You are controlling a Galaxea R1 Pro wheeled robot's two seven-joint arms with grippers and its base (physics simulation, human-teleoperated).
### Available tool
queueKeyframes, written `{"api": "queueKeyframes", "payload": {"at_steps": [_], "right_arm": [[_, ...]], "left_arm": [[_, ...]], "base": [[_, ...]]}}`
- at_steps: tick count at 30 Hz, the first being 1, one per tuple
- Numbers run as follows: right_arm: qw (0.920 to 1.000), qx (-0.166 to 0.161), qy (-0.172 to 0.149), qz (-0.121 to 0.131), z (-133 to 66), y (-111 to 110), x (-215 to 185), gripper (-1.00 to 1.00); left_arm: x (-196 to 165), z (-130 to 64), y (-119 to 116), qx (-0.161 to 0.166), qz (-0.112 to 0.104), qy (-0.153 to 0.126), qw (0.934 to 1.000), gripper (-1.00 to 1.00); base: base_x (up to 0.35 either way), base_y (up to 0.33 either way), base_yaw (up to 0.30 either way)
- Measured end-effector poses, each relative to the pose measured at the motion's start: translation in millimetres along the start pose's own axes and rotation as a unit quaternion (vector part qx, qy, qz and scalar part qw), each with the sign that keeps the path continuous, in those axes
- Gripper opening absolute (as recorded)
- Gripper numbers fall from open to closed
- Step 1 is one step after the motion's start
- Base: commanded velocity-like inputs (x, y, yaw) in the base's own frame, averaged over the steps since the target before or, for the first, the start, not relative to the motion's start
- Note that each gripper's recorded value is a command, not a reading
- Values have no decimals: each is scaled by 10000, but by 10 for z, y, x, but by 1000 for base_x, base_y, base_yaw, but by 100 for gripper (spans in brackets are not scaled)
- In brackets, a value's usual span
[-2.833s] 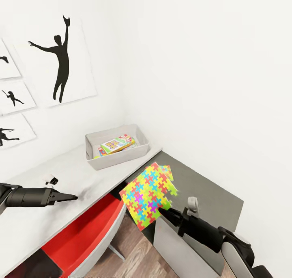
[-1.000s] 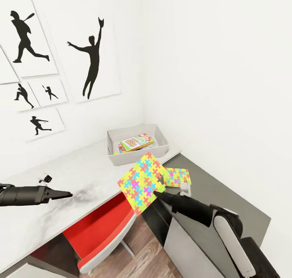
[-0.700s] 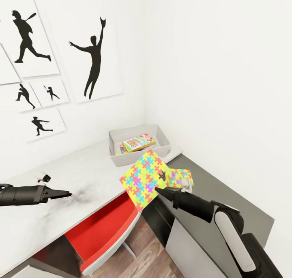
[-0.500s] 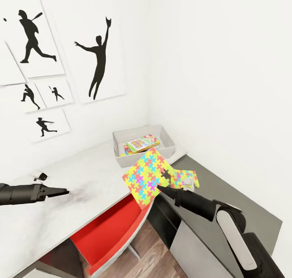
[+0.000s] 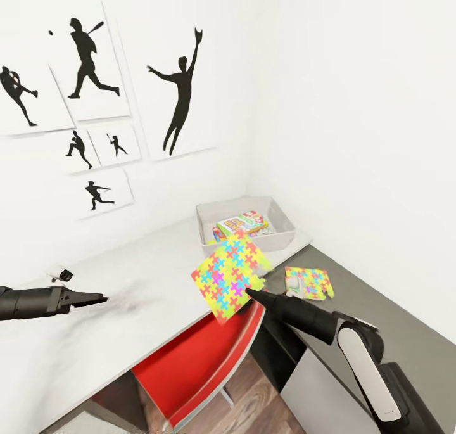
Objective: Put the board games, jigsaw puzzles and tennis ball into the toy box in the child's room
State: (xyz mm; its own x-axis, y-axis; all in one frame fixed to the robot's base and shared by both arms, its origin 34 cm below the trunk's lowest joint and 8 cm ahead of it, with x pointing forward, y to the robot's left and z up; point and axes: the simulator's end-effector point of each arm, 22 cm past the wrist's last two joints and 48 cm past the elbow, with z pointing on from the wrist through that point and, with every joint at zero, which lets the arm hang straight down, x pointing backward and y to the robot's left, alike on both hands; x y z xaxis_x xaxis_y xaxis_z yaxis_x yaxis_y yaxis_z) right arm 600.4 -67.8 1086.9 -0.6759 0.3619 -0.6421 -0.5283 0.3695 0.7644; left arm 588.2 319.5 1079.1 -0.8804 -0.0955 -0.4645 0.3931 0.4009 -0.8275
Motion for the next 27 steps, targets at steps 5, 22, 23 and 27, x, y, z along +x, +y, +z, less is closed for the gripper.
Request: {"api": "queueKeyframes", "payload": {"at_steps": [5, 22, 23, 27], "right_arm": [[10000, -8, -4, -11, -1, 11, -6, -100], [9998, -6, -152, -115, -54, 52, -154, -100], [9998, -3, -167, -121, -62, 54, -167, -100], [9997, -8, -207, -154, -77, 74, -201, -100]], "left_arm": [[-3, -4, -9, 2, 10, -5, 10000, 100], [-28, -31, -71, 8, 78, -39, 10000, 100], [-30, -34, -78, 9, 85, -42, 10000, 100], [-38, -44, -103, 12, 111, -55, 9999, 100]], "base": [[1, 3, 270], [128, 37, 234], [12, 3, 121], [4, 1, 108]]}}
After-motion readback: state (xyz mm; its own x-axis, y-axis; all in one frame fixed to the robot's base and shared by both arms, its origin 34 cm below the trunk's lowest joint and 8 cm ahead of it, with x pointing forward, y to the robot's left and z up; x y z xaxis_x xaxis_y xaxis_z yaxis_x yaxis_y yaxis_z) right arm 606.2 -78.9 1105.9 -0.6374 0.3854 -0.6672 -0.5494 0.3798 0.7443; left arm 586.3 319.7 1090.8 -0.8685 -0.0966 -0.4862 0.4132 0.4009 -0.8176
